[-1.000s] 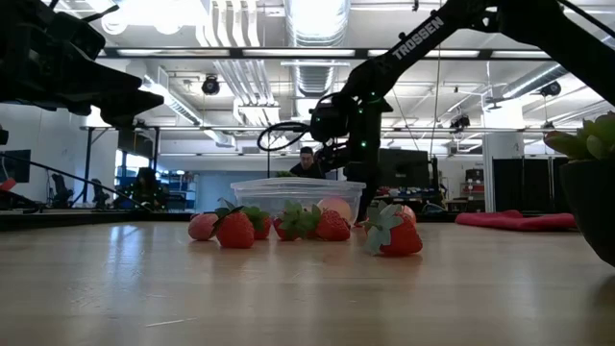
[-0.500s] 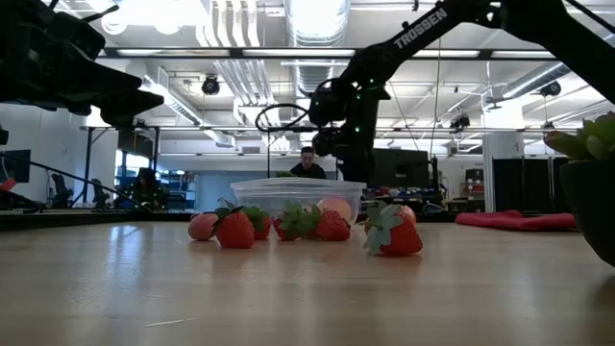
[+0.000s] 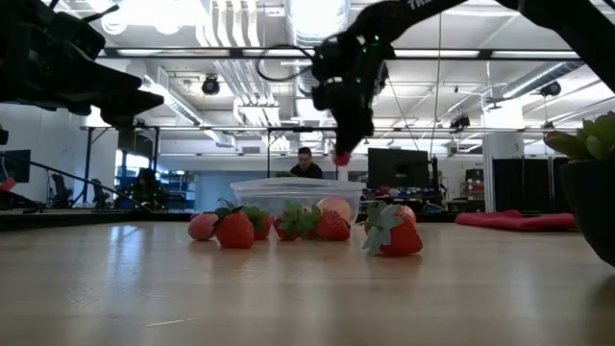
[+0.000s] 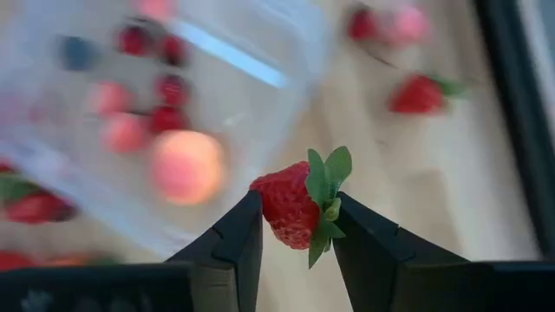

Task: Pick and placing Produce into tupperware
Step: Put the red strawberry into the transparent container

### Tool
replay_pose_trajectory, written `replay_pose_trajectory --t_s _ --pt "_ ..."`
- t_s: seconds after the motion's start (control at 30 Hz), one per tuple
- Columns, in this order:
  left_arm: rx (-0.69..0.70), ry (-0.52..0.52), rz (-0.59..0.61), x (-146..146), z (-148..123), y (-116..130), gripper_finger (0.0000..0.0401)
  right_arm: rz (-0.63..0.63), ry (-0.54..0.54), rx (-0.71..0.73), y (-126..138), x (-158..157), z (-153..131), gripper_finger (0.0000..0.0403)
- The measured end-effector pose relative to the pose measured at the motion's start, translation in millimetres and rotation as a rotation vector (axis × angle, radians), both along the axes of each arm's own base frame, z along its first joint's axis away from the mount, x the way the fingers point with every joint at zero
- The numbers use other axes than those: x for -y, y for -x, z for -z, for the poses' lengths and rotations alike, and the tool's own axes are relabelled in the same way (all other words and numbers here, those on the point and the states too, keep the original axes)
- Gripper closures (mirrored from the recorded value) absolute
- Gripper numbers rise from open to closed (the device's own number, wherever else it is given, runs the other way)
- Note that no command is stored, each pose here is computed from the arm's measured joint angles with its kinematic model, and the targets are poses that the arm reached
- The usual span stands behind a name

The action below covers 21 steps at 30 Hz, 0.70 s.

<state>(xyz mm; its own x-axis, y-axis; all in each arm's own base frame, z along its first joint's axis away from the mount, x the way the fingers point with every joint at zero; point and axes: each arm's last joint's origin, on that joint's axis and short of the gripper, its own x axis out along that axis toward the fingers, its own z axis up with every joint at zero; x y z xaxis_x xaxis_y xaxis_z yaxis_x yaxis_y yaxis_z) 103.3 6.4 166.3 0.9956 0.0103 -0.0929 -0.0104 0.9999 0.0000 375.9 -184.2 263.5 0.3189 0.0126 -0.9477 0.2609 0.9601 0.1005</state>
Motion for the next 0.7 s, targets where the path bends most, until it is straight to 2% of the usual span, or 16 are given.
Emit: replay_pose_trajectory --t_s 0.17,0.33,0.43,0.57,0.7 --pt "-0.001 0.000 0.000 0.0 0.1 0.0 0.0146 -0.036 0.004 0.055 -22.4 -25.2 -4.4 0.0285" --pt "0.000 0.000 0.000 0.0 0.0 0.0 0.0146 -0.019 -0.016 0.044 -37.1 -37.4 5.8 0.0273" --pt "0.000 0.000 0.000 0.0 0.1 0.0 0.0146 -0.001 -0.019 0.046 -39.9 -40.3 7.1 0.0243" --pt "0.001 0.000 0.000 0.0 -0.1 0.0 0.0146 0.028 0.029 0.032 -41.0 -40.2 9.2 0.0191" --pt "-0.001 0.000 0.000 0.0 0.1 0.0 0.0146 0.063 0.046 0.049 -42.6 -38.7 1.8 0.0148"
